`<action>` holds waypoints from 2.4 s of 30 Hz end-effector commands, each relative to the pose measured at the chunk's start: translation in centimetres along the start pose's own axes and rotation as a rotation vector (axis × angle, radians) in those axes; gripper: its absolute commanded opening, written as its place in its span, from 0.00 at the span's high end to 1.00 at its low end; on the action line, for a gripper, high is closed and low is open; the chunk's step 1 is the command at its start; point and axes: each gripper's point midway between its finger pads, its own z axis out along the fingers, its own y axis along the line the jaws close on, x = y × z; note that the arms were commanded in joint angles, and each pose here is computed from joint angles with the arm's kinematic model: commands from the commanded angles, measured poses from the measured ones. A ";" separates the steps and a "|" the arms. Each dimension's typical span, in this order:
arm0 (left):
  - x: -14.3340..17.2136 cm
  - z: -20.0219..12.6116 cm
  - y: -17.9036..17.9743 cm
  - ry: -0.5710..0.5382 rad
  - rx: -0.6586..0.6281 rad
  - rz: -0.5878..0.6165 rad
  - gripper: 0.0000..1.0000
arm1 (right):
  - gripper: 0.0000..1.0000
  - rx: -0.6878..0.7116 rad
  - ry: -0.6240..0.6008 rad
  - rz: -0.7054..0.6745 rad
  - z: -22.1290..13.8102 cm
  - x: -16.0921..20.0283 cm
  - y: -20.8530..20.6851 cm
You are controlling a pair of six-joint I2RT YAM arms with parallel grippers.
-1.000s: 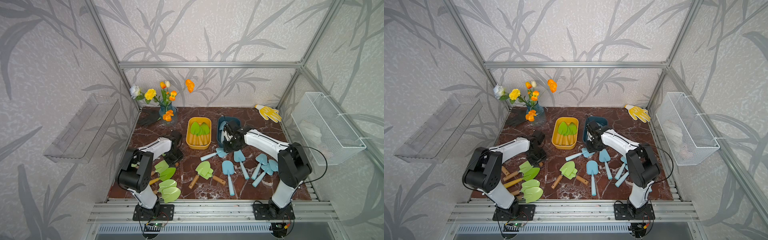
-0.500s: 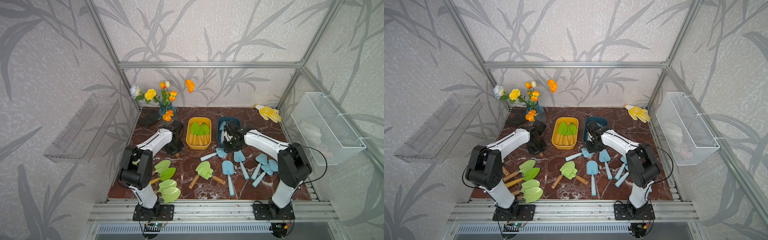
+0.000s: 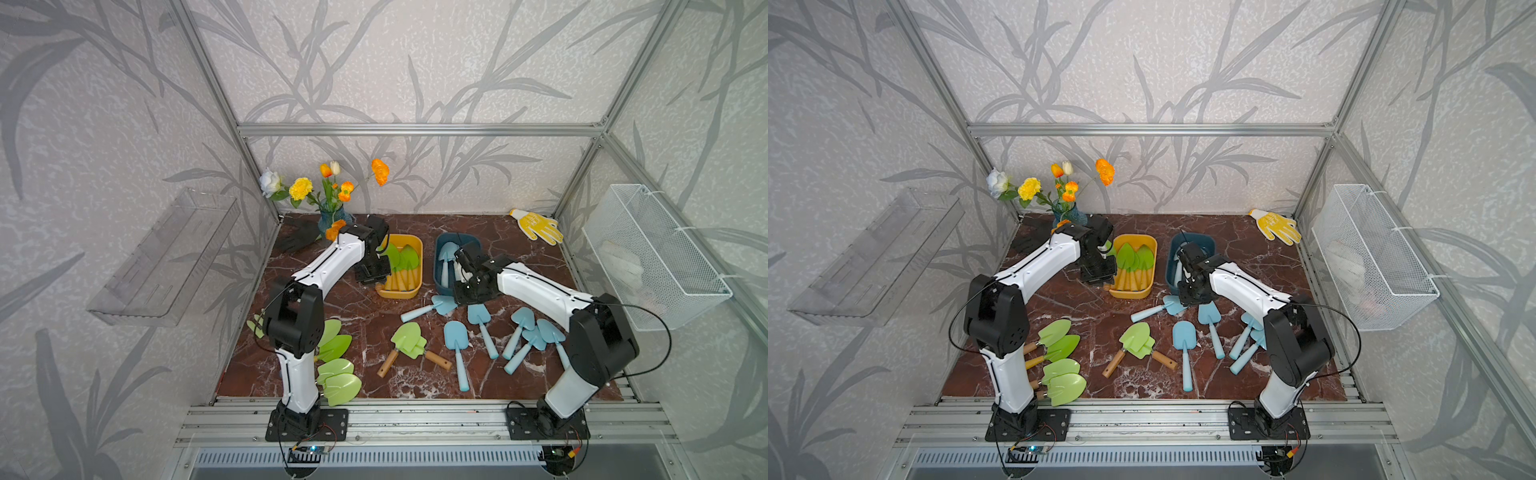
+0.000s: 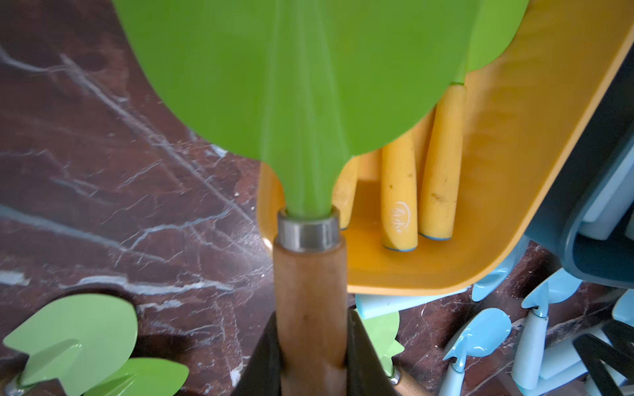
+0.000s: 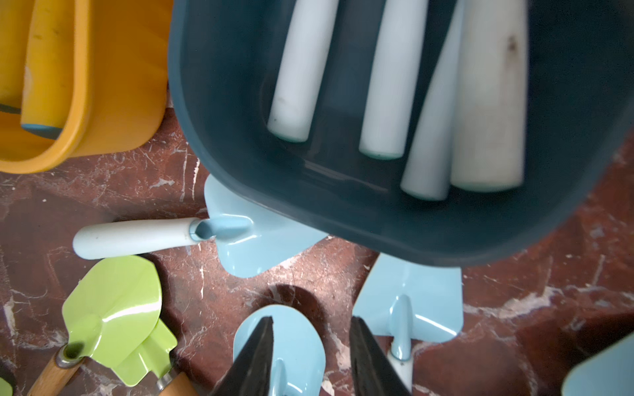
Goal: Sort the small shovels by color and place them into the storage box
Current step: Place the shovel in the storage box, then pick up the shovel from the center of the board.
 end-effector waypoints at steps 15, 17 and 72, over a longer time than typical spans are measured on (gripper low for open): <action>-1.0 6.5 -1.2 0.133 -0.021 0.061 0.91 | 0.61 0.078 -0.022 0.097 -2.0 3.1 -3.6; -1.3 6.8 -1.1 0.131 -0.030 0.062 0.84 | 0.61 0.080 -0.024 0.101 -2.1 3.2 -3.7; -0.9 -1.6 -1.0 -0.209 0.126 -0.109 0.30 | 0.52 0.166 -0.013 0.559 -3.7 13.7 -11.0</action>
